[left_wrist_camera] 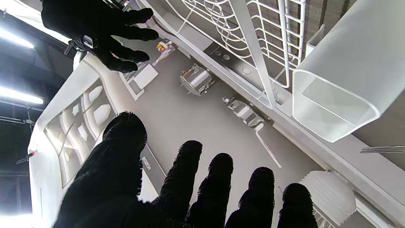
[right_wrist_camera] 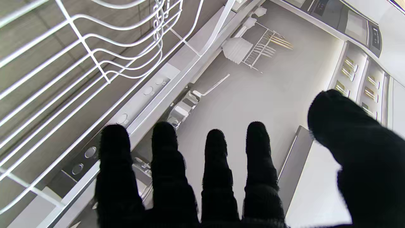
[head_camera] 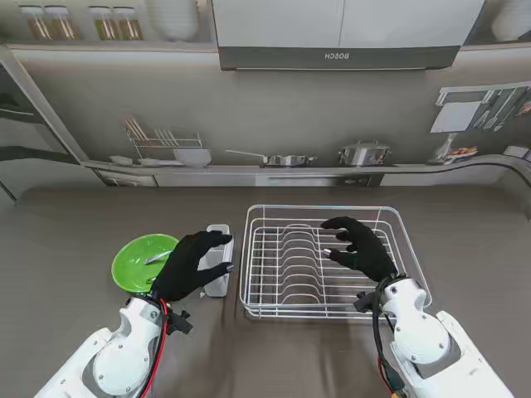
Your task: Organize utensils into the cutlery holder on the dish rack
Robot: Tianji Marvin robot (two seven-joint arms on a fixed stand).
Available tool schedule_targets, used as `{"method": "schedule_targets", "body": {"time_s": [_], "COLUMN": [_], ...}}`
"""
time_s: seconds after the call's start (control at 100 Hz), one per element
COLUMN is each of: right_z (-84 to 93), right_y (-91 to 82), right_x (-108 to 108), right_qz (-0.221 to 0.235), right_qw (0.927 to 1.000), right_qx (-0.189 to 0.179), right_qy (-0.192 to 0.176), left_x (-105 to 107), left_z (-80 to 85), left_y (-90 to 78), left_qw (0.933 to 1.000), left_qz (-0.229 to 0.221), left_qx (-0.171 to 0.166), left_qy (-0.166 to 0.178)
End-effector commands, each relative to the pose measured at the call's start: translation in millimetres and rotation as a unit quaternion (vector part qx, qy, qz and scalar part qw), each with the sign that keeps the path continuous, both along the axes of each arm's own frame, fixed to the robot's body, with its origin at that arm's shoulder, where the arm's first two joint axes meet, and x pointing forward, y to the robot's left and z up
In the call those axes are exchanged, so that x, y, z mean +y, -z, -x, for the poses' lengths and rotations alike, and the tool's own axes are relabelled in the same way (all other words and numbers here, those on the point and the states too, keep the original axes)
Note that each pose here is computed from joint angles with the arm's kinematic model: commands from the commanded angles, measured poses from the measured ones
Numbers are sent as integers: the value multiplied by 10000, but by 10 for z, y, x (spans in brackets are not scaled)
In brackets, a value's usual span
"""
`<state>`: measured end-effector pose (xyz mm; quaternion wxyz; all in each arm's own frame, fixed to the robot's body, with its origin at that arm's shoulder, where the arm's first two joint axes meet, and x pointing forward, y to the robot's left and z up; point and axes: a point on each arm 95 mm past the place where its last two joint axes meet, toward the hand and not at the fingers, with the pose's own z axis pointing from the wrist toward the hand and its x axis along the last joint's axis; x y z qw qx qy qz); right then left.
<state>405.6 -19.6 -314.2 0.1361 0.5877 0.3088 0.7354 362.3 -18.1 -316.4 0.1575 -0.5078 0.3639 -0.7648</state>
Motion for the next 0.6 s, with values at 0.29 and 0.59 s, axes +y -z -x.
{"method": "schedule_targets", "body": {"time_s": [0.29, 0.59], "right_z": [33, 28], "right_y": [0, 6], "right_x": [41, 79], "right_qz": [-44, -58], "right_qw": [9999, 9999], "right_qx": [25, 41], "right_qy": [-90, -131], "left_x": [-40, 114], "left_z": [20, -51], "left_y": [-11, -123], "left_qw": [9999, 9969], "left_qz": [-55, -764], "left_qx": [63, -156], "left_qy": [76, -116]}}
